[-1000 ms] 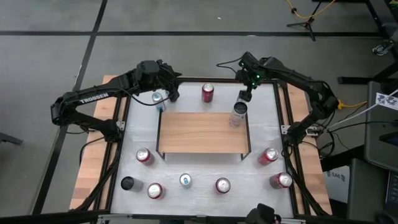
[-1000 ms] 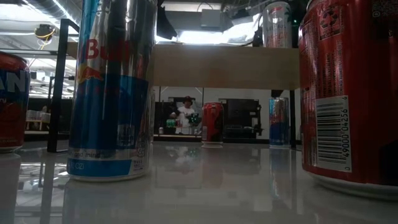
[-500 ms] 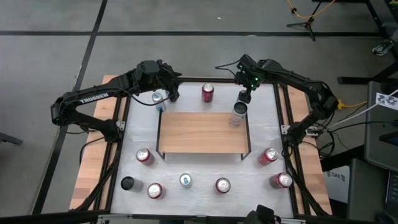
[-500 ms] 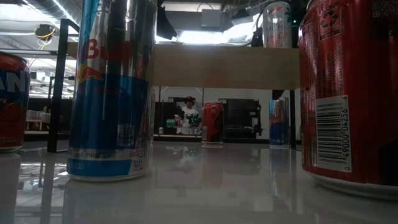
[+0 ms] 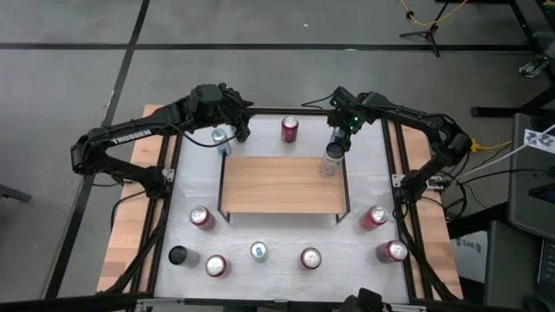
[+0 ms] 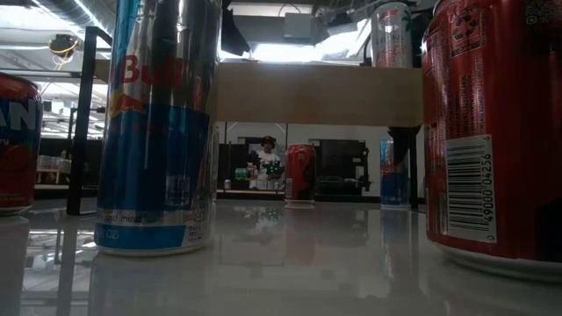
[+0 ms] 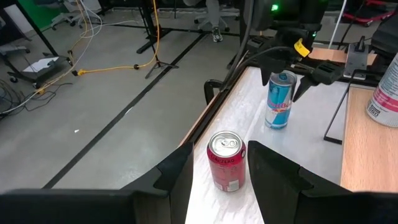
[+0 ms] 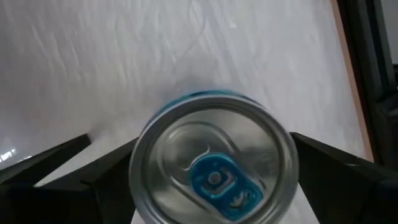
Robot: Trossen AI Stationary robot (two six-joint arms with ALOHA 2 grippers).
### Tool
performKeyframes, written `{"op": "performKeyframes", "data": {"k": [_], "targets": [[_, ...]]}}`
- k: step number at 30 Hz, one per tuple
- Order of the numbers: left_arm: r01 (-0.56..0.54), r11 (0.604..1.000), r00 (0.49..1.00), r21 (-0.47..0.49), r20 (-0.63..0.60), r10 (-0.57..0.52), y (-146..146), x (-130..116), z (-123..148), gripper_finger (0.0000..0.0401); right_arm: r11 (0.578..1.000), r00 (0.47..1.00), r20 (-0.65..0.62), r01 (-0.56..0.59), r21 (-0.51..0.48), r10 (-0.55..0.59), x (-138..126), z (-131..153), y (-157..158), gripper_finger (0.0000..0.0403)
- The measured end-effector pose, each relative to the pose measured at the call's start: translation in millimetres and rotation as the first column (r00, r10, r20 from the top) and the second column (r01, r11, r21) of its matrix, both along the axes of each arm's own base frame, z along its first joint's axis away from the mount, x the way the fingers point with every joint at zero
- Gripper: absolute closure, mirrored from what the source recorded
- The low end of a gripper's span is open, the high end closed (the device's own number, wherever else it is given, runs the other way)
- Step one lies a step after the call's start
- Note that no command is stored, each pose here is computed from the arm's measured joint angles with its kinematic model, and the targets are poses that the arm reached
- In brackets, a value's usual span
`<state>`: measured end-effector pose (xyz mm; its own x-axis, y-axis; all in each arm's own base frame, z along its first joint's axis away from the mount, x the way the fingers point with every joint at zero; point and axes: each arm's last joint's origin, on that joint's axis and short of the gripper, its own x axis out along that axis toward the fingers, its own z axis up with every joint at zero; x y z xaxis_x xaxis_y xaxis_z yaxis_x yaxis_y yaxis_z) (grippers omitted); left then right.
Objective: Place canned beverage on shelf
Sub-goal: Put the top right blue soda can on the shelf
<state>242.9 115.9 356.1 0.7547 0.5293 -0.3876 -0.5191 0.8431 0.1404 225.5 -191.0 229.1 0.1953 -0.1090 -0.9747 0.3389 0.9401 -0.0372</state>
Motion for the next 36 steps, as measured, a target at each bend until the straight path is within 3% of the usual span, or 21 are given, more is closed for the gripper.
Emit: {"op": "performKeyframes", "data": {"k": [13,26,31,36], "targets": [[0.000,1.000,1.000,0.000,0.000,0.000,0.0,0.1,-0.1,0.0258,0.999,0.999,0.042,0.000,-0.036,0.002,4.1,1.3,-3.3,0.0043],[0.000,1.000,1.000,0.000,0.000,0.000,0.0,0.0,0.0,0.0258,0.996,1.000,0.013,0.012,-0.088,-0.010,3.6,2.4,-5.2,0.0186],[0.000,1.000,1.000,0.000,0.000,0.000,0.1,0.1,-0.1,0.0258,0.994,1.000,0.022,0.014,-0.108,-0.012,6.2,9.9,-7.9,0.0187],[0.000,1.000,1.000,0.000,0.000,0.000,0.0,0.1,-0.1,0.0258,0.989,0.999,0.039,0.022,-0.144,-0.016,10.1,35.4,-12.0,0.0174]]}}
